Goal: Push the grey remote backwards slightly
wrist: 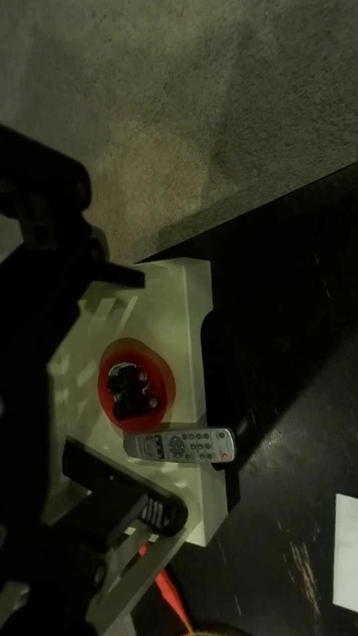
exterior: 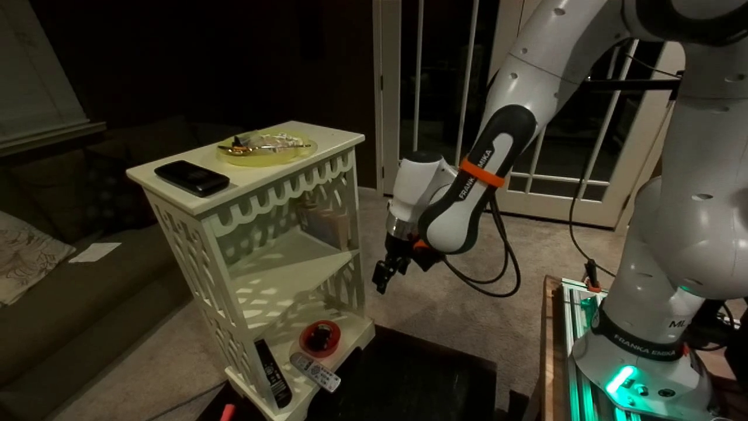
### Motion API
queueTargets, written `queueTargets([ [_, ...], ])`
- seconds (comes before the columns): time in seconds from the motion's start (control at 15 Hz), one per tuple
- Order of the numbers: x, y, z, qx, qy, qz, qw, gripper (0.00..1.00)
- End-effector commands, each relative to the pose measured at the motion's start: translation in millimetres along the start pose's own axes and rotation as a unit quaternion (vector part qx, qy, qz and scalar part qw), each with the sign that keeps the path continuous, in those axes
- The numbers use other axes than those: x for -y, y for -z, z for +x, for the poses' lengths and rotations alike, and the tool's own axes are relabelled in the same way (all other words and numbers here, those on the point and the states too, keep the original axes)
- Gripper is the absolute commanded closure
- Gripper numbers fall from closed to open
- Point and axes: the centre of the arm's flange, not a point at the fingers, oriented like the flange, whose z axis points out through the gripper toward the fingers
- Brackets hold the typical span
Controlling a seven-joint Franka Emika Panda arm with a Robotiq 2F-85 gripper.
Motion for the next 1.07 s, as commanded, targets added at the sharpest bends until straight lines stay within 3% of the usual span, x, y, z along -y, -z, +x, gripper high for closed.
queueTargets([
  [0.0, 32, -37, -6, -0.029, 0.088, -0.039, 0.9949, 0.0],
  [0.07, 10, -19, -6, -0.008, 0.055, -0.014, 0.9984, 0.0],
  [0.47, 14, -26, -2, -0.017, 0.087, -0.028, 0.9957, 0.0],
  [0.67, 51, -49, 7, 0.0, 0.093, -0.046, 0.9946, 0.0],
  [1.0, 120, -93, -7, 0.031, 0.089, -0.027, 0.9951, 0.0],
])
